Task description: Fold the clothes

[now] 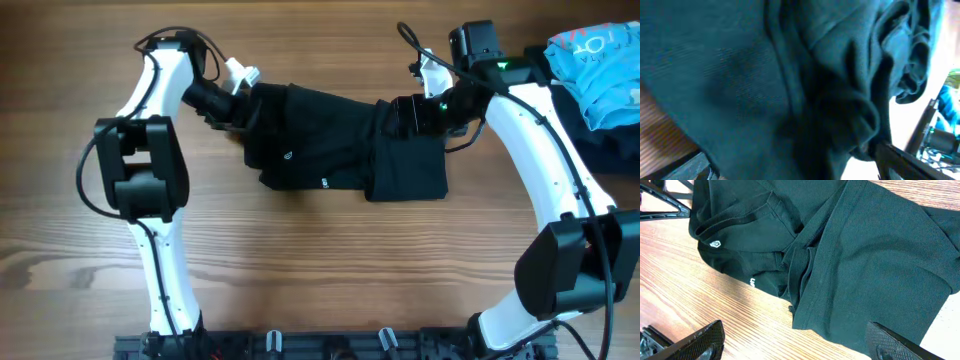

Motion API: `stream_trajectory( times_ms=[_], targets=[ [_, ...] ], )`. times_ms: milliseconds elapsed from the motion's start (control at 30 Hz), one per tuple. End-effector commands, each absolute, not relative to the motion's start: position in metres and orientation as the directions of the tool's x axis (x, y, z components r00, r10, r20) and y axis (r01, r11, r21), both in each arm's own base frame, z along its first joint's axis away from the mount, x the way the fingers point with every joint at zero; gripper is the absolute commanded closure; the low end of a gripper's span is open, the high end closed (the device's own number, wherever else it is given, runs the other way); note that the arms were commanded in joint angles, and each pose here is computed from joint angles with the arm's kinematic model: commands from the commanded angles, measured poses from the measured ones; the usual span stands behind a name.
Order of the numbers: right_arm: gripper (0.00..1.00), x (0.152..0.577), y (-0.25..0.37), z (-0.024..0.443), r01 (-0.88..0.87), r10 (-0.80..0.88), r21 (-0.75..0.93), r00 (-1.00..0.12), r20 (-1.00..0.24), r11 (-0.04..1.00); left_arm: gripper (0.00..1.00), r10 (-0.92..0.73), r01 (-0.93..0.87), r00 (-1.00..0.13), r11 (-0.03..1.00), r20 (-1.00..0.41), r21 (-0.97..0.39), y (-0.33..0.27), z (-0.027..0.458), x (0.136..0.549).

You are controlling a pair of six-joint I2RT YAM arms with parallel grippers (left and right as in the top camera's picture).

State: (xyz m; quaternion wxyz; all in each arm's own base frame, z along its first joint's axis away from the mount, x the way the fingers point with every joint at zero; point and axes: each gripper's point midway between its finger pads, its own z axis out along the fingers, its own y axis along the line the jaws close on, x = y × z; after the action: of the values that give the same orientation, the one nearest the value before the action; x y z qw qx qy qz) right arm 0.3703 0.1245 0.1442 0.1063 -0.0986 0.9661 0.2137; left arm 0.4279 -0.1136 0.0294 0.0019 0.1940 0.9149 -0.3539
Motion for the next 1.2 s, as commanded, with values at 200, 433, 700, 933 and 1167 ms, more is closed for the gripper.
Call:
stream_trajectory(
  times_ms=[200, 433, 700, 933, 1167],
  targets=[
    [0.09, 0.370, 0.124, 0.148, -0.254, -0.162, 0.381, -0.952, -0.259, 0.889, 0.06, 0.478, 0.449, -0.862, 0.571, -0.167, -0.687, -0.182, 0.027, 0.407],
    [0.10, 0.368, 0.123, 0.148, -0.251, -0.162, 0.381, -0.955, -0.250, 0.890, 0.96, 0.423, 0.373, -0.902, 0.672, -0.082, -0.639, -0.169, 0.017, 0.412],
    [0.09, 0.370, 0.123, 0.148, -0.254, -0.162, 0.380, -0.952, -0.258, 0.889, 0.96, 0.193, 0.141, -0.981, 0.729, 0.004, -0.670, -0.106, 0.023, 0.429],
    [0.09, 0.374, 0.124, 0.150, -0.253, -0.153, 0.381, -0.950, -0.274, 0.889, 0.96, 0.079, 0.079, -0.996, 0.744, -0.031, -0.663, -0.056, 0.052, 0.437],
    [0.08, 0.379, 0.123, 0.149, -0.219, -0.115, 0.376, -0.953, -0.279, 0.901, 0.96, 0.070, 0.123, -0.992, 0.762, -0.108, -0.636, -0.057, 0.109, 0.432]
  ],
)
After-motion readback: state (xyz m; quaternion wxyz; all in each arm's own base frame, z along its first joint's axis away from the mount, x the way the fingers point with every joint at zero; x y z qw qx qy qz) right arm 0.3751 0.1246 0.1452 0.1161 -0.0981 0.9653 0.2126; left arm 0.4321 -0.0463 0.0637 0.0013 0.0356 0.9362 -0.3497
